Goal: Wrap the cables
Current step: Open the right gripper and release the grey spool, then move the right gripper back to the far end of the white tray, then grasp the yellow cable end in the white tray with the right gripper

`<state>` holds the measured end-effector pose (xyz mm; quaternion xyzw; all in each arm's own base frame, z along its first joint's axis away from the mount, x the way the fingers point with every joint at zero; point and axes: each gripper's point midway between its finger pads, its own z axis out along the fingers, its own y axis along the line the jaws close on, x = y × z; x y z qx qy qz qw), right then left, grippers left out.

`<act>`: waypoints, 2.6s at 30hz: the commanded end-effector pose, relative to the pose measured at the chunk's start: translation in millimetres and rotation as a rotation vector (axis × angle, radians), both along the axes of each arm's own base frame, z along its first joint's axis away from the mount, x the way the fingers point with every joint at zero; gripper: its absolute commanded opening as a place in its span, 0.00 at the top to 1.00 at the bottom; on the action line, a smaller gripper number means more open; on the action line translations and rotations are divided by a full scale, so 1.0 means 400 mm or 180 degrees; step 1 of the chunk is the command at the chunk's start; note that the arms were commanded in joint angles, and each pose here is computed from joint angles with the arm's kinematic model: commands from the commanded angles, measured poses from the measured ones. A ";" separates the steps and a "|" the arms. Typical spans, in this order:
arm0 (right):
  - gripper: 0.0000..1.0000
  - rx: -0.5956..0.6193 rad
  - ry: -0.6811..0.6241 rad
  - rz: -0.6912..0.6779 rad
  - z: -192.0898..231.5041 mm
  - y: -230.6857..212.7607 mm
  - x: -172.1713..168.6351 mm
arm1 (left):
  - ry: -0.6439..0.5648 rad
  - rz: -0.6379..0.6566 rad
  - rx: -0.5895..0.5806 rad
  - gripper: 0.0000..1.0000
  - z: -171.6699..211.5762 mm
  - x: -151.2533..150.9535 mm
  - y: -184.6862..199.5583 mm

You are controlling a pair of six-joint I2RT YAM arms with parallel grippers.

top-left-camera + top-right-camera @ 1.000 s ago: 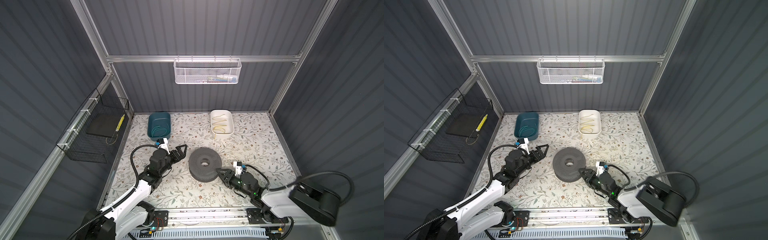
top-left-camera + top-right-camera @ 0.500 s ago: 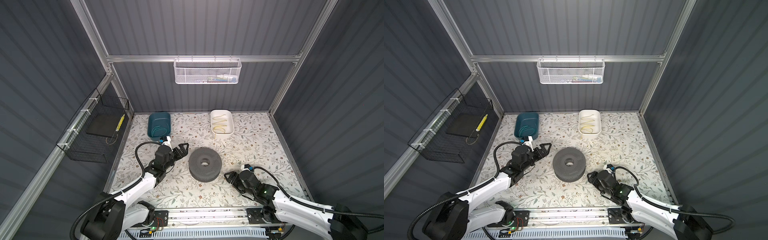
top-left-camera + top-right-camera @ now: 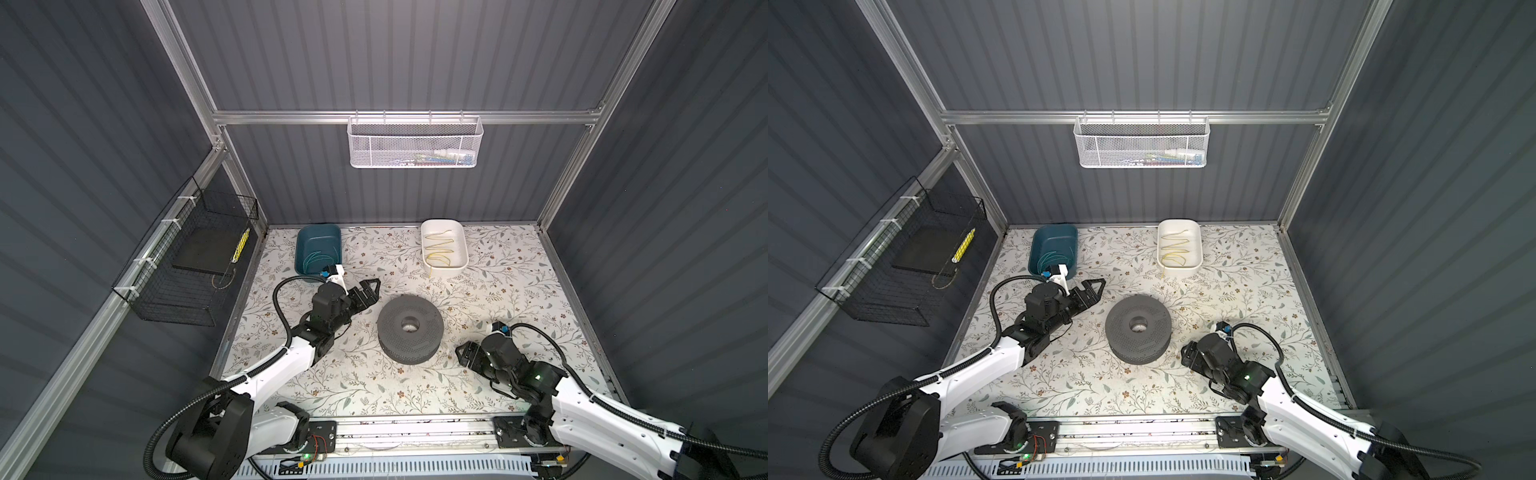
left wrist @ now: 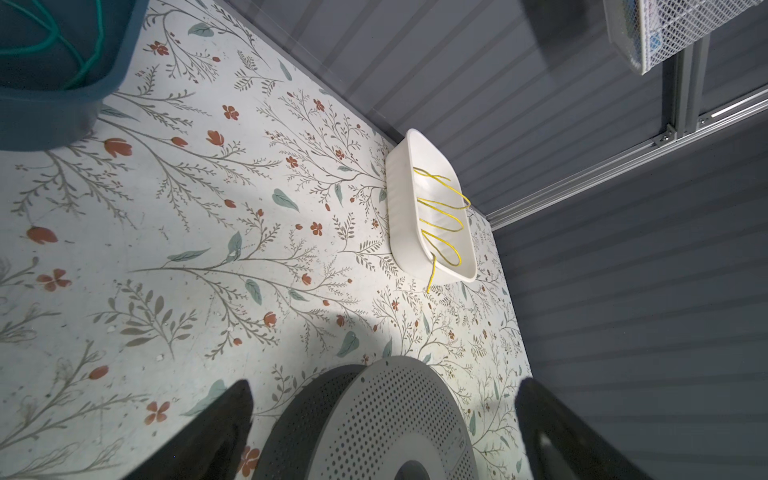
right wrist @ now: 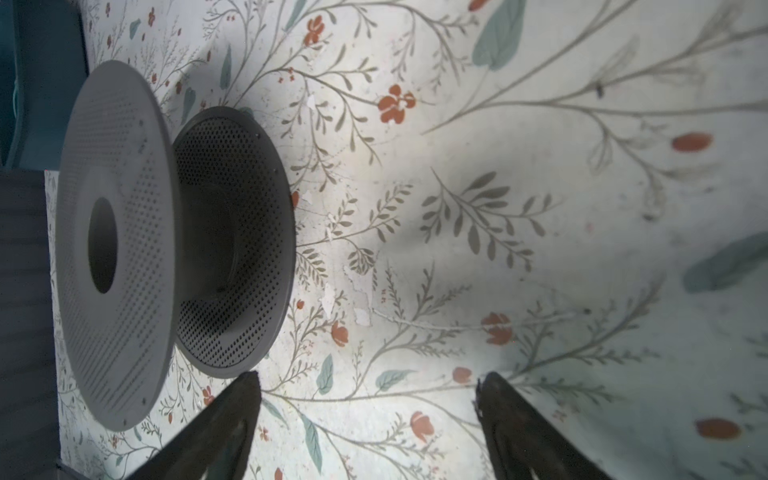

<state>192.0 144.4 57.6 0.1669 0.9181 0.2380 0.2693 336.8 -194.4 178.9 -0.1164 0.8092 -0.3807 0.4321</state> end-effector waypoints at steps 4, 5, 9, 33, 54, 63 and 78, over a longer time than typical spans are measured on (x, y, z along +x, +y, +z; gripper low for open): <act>0.19 -0.0256 -0.0230 0.0303 0.073 -0.009 0.100 | -0.0024 -0.0025 0.0128 0.00 0.003 -0.009 0.005; 0.21 -0.0288 -0.0304 0.0367 0.091 -0.001 0.132 | -0.0024 -0.0024 0.0156 0.01 0.001 -0.010 0.006; 0.27 -0.0544 -0.0415 0.0751 0.149 0.071 0.257 | 0.0000 0.0048 0.0286 0.00 -0.017 -0.004 0.021; 0.58 -0.0170 -0.0079 0.1620 0.092 0.354 0.368 | -0.0122 0.0211 0.0413 0.01 -0.015 -0.064 0.085; 0.43 0.0328 -0.0831 -0.0148 0.400 -0.006 0.804 | 0.0123 0.0854 0.0516 0.00 -0.021 -0.071 0.179; 0.48 0.1143 -0.0500 -0.0645 0.287 -0.009 0.952 | 0.0148 0.0876 0.0640 0.01 -0.032 -0.056 0.180; 0.72 0.1942 -0.0216 -0.0835 0.183 0.011 1.026 | 0.0206 0.0751 0.0702 0.00 -0.052 -0.023 0.147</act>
